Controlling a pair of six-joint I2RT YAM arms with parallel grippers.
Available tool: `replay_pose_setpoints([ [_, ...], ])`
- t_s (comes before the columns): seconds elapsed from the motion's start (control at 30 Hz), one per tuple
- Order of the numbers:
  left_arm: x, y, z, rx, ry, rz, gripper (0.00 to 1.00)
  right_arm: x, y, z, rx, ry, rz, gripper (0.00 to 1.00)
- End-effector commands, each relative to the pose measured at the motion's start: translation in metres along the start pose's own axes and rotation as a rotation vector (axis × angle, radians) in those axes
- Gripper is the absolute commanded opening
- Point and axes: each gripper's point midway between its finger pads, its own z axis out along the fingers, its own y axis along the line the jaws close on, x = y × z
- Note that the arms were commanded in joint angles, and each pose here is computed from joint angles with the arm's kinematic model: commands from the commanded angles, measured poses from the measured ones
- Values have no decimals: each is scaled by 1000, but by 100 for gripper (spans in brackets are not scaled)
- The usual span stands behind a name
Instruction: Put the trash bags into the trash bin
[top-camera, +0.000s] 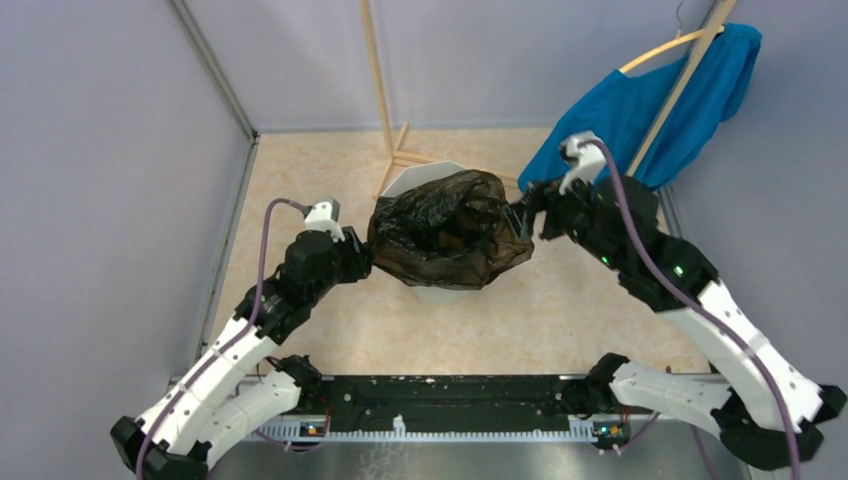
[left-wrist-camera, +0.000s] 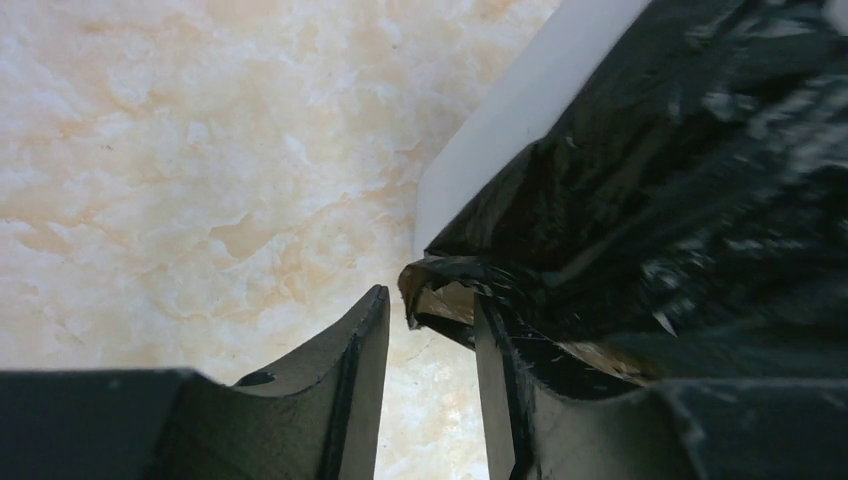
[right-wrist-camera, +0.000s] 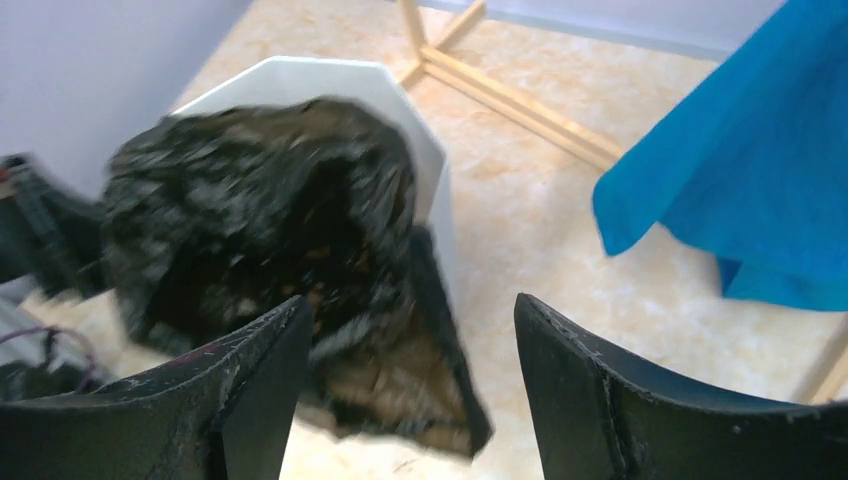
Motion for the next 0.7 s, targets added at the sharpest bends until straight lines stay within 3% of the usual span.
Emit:
replay_pose_setpoints([
  [0.0,-18,-11,-20,83,-70,52,46,-7,-8,56,-17,97,-58,73],
  [0.07,-22,-14,-23,96,-81,54,51,-13,3,77,-156,114,-22,73],
  [0.17,-21,-20,-23,114,-54,65,57,-30,11,93,-219,70,-34,76],
  [0.67,-45,-42,-28,185,-83,124,57,-41,24,117,-336,98,-55,73],
])
